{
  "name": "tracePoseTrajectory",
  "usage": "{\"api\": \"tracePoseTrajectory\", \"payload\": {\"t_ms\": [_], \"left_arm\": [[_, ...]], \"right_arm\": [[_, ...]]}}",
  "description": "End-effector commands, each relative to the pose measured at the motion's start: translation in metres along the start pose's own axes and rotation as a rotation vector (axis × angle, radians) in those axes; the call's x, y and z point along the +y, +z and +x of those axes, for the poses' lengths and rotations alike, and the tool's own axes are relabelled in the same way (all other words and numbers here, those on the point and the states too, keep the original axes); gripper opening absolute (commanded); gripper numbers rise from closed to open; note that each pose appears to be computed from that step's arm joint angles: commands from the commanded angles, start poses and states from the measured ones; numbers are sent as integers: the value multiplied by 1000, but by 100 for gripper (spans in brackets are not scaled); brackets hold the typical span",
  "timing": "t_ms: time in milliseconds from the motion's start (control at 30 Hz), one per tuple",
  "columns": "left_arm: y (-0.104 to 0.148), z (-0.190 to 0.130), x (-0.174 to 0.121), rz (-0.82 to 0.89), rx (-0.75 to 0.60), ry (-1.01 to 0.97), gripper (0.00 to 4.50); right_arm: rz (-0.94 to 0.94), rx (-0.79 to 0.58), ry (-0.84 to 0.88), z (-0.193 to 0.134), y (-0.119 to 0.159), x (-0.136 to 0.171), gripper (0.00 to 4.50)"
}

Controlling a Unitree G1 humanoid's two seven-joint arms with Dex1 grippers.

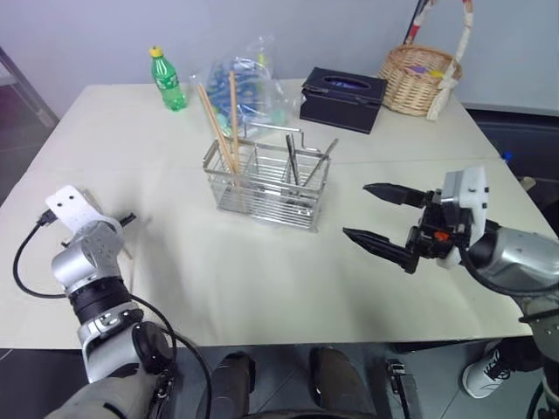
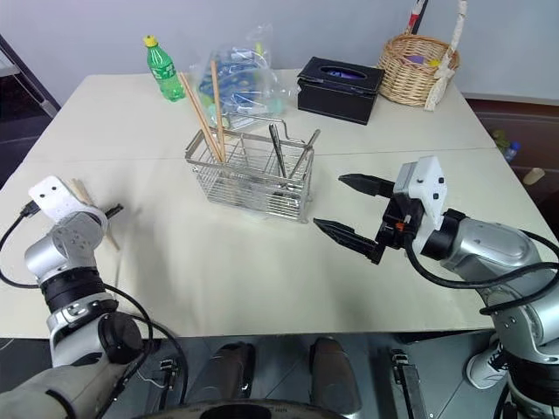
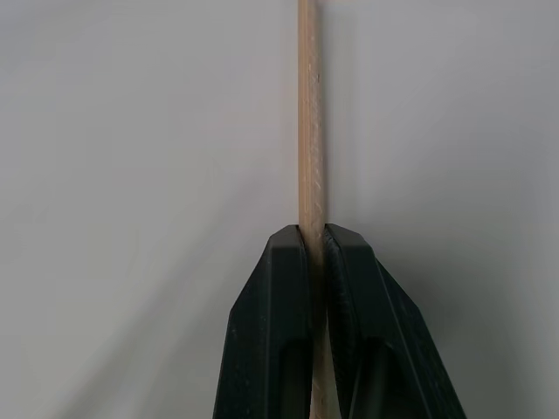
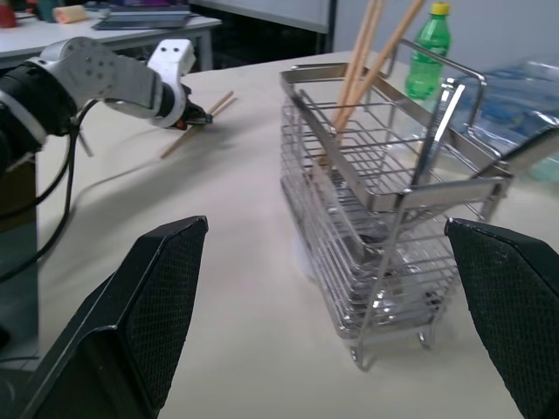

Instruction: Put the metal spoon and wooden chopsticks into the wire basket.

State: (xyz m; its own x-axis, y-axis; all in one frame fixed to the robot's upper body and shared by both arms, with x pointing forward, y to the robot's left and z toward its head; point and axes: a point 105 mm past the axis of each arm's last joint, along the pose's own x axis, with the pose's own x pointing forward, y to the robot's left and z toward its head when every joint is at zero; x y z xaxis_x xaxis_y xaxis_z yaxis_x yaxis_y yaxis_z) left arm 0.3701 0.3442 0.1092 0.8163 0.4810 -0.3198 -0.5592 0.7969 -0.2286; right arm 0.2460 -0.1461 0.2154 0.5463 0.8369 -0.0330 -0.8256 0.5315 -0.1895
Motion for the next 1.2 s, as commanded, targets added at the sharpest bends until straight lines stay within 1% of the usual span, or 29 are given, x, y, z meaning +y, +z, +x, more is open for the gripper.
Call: {"api": "tracePoseTrajectory", "payload": {"t_ms": [33, 67, 100, 200, 300, 367, 400, 533, 667, 800, 933, 1067, 1200], "left_arm": [[74, -13, -54, 42, -307, -315, 8], [96, -25, -74, 58, -394, -456, 8], [110, -37, -88, 81, -457, -569, 8], [137, -68, -118, 168, -585, -840, 8], [156, -97, -140, 193, -606, -1093, 8], [171, -121, -153, 157, -619, -1268, 8], [177, -130, -157, 137, -624, -1328, 8], [188, -148, -172, 67, -630, -1468, 8], [189, -152, -187, -32, -616, -1549, 8], [170, -140, -201, -84, -558, -1567, 8], [155, -134, -210, -138, -529, -1578, 8], [143, -132, -216, -170, -499, -1600, 8], [130, -131, -223, -160, -471, -1610, 8]], "right_arm": [[-31, -38, -10, -2, 9, 7, 450], [-30, -38, -17, -3, 9, 8, 450], [-27, -38, -23, -4, 8, 8, 450], [-18, -35, -45, -6, 6, 8, 450], [-6, -35, -70, -8, 2, 7, 450], [6, -33, -96, -10, -2, 5, 450], [14, -33, -109, -11, -4, 4, 450], [40, -33, -153, -15, -10, 1, 450], [49, -31, -168, -16, -16, 3, 450], [69, -61, -186, -15, -14, 2, 450], [114, -116, -244, -22, -7, -6, 450], [117, -107, -260, -25, -8, -8, 450], [115, -106, -259, -23, -9, -8, 450]]}}
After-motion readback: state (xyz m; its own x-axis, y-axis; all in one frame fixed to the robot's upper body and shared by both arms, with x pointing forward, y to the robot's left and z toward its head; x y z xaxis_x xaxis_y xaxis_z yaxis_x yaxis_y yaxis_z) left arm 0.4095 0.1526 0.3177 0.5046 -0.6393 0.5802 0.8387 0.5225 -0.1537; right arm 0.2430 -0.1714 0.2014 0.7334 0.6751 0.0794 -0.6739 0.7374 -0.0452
